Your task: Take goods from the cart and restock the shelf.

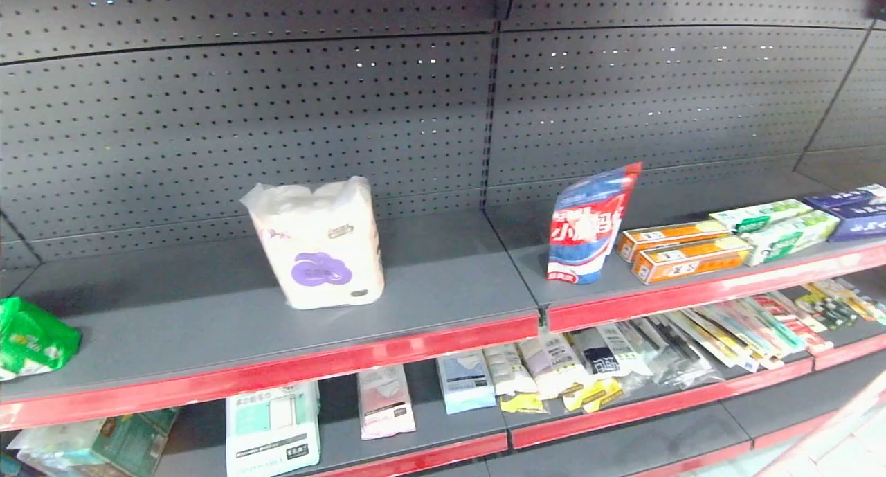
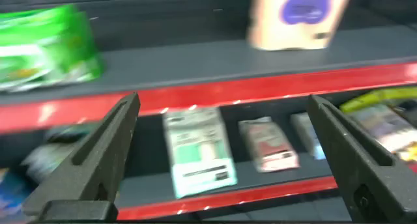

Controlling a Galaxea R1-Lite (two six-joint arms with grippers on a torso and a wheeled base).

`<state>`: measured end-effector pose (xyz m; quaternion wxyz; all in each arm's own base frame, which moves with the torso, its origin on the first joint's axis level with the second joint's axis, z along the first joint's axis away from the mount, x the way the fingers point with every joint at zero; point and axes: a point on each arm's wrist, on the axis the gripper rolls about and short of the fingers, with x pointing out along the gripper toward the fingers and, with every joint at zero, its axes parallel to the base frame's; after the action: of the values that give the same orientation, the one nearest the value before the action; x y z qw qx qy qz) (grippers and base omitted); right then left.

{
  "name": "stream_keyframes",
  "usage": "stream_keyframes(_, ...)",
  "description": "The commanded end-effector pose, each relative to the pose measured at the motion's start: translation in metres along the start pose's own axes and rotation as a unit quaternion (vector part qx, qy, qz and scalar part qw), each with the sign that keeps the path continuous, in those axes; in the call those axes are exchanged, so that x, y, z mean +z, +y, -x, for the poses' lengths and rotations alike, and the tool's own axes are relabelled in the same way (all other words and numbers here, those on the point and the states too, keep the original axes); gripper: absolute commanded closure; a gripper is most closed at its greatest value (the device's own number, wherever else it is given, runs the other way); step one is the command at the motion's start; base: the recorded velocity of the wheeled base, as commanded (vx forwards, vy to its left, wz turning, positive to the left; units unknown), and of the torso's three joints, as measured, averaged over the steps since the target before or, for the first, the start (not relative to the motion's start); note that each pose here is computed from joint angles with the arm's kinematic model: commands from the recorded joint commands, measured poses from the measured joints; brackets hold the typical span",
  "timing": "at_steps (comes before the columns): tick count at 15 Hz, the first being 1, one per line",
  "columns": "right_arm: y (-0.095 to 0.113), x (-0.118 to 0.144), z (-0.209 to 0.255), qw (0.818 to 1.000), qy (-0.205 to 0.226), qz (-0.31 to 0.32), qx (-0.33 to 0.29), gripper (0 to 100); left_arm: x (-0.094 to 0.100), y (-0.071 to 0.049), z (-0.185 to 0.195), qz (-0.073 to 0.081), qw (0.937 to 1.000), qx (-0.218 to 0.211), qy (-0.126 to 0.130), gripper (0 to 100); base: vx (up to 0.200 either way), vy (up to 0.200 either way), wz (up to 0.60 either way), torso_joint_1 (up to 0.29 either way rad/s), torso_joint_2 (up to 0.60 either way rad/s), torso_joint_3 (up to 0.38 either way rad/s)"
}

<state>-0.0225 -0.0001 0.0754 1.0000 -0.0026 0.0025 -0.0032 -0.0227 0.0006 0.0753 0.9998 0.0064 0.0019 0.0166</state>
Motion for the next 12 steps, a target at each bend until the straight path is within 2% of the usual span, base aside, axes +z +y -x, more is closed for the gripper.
stream_keyframes(1,0.0000,0.0000,0.0000,1.000,0.000,0.000,0.000,0,0.0000,0.0000,0.0000,0.000,1.0000,0.000,0.000,0,0.000,0.000,-0.60,-0.002,0.00,0.012)
stream_keyframes(11,0.0000,0.0000,0.0000,1.000,0.000,0.001,0.000,0,0.0000,0.0000,0.0000,-0.001,1.0000,0.000,0.000,0,0.000,0.000,-0.60,0.001,0.00,0.000)
stream_keyframes(12,0.0000,0.0000,0.0000,1.000,0.000,0.001,0.000,0,0.0000,0.0000,0.0000,-0.001,1.0000,0.000,0.000,0,0.000,0.000,0.00,0.000,0.00,0.000)
